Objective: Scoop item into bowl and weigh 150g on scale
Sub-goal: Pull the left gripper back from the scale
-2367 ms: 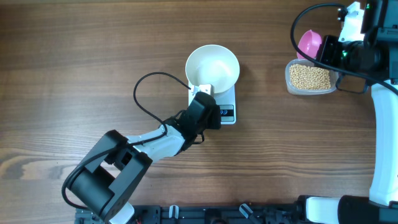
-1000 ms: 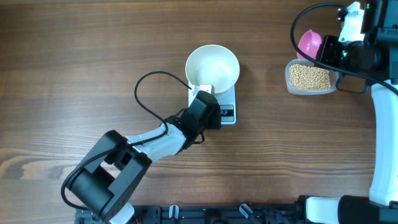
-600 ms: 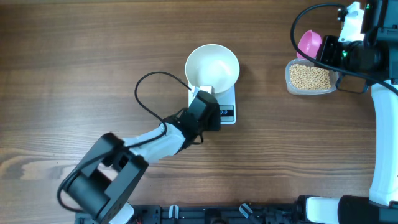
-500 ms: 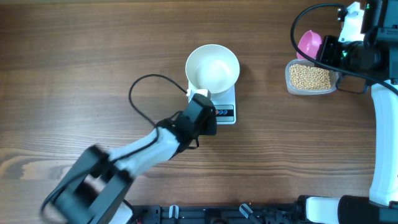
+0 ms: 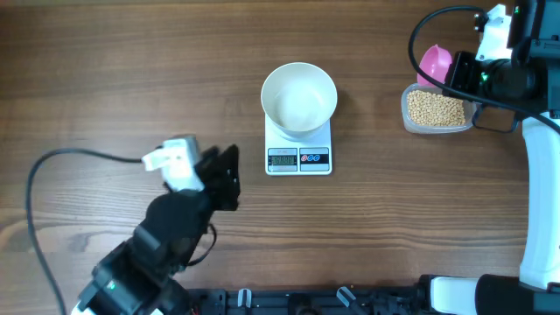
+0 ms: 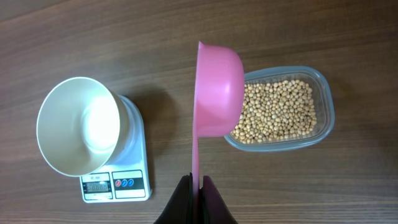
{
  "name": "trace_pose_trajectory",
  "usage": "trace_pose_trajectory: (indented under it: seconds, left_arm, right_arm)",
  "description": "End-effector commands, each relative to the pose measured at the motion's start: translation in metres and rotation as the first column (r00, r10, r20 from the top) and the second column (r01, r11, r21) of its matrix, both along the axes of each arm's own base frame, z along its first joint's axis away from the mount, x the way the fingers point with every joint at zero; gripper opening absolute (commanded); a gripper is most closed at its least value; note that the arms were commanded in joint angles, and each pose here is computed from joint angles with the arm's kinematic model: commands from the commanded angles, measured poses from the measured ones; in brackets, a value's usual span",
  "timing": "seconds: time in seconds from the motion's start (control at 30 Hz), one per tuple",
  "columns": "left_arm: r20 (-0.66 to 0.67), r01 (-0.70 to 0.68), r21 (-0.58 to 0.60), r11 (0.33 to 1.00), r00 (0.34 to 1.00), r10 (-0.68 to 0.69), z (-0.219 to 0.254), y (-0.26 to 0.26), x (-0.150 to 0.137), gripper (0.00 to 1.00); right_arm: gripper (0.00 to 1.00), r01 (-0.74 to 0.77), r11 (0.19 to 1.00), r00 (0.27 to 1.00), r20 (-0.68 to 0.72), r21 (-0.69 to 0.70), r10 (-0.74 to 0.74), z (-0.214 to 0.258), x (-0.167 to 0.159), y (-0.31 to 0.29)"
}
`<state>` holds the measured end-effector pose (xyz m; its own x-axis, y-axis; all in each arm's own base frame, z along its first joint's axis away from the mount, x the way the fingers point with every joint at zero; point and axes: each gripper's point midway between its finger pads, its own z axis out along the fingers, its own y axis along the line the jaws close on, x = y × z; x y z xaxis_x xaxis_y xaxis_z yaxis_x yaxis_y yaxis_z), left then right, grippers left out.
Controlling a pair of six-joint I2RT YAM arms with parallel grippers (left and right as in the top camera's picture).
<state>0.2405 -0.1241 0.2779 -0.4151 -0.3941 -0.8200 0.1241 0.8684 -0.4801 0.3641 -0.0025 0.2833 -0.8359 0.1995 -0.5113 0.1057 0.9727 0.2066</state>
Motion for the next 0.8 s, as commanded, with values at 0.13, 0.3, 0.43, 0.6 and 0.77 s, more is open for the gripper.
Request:
trace_pose_trajectory:
  seconds: [0.13, 0.3, 0.43, 0.6, 0.77]
  left_arm:
    - [-0.105, -0.156, 0.235, 0.959, 0.977, 0.185, -0.043, 0.048, -0.01, 1.0]
    - [-0.28, -0.057, 0.381, 0.923, 0.944, 0.174, -0.087, 0.061, -0.037, 1.0]
    - [-0.297, -0.052, 0.399, 0.915, 0.937, 0.183, -0.091, 0.065, -0.04, 1.0]
    - [-0.297, -0.073, 0.399, 0.914, 0.933, 0.204, -0.091, 0.07, -0.039, 1.0]
    - [-0.297, -0.073, 0.399, 0.914, 0.933, 0.204, -0.091, 0.07, -0.039, 1.0]
  right_arm:
    - [0.04, -0.136, 0.987, 0.99, 0.028, -0.091, 0.139, 0.002, 0.006, 0.0]
    - [0.04, -0.196, 0.972, 0.98, 0.017, -0.13, 0.2, 0.0, 0.003, 0.0]
    - [0.05, -0.163, 0.982, 0.987, -0.025, -0.094, 0.161, -0.005, -0.005, 0.001]
    - [0.04, -0.111, 0.992, 0.994, -0.03, -0.061, 0.109, -0.005, -0.006, 0.001]
    - [0.04, -0.109, 0.992, 0.994, 0.009, -0.069, 0.11, 0.0, 0.002, 0.0]
